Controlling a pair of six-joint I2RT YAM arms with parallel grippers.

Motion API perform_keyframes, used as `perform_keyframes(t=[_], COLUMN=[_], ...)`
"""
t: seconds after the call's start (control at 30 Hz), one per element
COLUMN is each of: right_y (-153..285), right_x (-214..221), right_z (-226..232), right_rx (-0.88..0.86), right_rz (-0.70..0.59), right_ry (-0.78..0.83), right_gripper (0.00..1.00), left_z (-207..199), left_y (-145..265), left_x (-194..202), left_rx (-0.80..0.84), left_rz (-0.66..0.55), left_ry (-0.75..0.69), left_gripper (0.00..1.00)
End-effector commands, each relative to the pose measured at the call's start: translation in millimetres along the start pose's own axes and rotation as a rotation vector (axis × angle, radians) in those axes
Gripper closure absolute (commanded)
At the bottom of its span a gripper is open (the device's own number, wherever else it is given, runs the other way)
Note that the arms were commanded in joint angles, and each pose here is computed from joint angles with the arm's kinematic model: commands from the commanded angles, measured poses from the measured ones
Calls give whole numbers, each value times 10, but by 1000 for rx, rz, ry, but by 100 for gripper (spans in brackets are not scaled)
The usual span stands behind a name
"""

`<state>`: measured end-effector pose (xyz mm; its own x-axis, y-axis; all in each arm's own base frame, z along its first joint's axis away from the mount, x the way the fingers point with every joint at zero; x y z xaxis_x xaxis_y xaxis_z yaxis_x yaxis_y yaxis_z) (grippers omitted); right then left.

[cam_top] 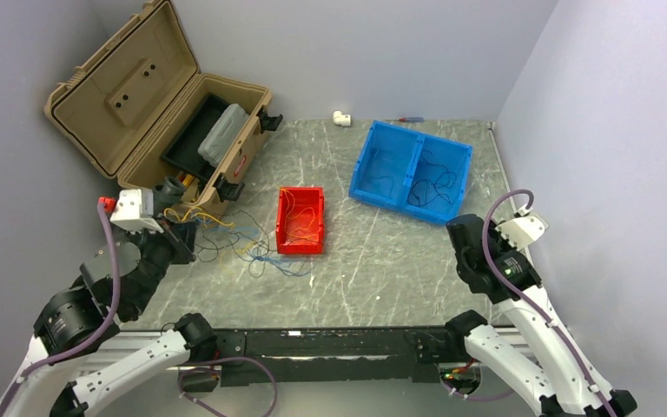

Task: Untangle the cables
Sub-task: Untie the cable, then place the cable in the bin.

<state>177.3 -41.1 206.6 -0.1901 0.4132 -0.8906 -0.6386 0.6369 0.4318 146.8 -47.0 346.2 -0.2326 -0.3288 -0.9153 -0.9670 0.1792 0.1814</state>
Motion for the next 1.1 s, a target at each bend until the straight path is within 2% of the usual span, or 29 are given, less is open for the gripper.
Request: perform_keyframes(t=[0.0,0.17,0.3,0.43,0.57,0.73,1.07], right_y=[33,226,412,499,731,1051,1254], right_x=[-232,-267,-195,-82,-86,69,690], right_z=[117,763,1246,1635,2044,2573,3414], right_rx=[-26,-412,-646,-742,-896,-967,-1055], right_rz=[-52,3,82,179,175,159,262], right_ry=[-15,76,157,211,208,308,406], right_gripper=[100,100,100,100,100,100,100], left_z=[-103,-528,-672,-757,-808,-911,-924], left_y=[-18,-38,58,188,338,536,648], left_x=[-66,-53,-182,-358,-553,-752,-692], left_rx=[41,281,372,434,485,582,645], left_rz=[-6,6,-1,-13,-41,-79,-53], left_ry=[-19,-67,-102,-135,-152,-165,-206], left_gripper=[100,100,100,100,100,100,100])
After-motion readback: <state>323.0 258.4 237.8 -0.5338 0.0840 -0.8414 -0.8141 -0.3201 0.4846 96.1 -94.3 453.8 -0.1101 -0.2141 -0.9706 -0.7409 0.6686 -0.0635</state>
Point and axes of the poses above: each gripper's point midway between its finger pads, its own y axis back along the fingers, its own z axis along the line the jaws close on, x = y × z, the point moved 2 cm from there along y, back along the fingers, and after that the axes turned 2 degrees about y, right-handed, at the moved point
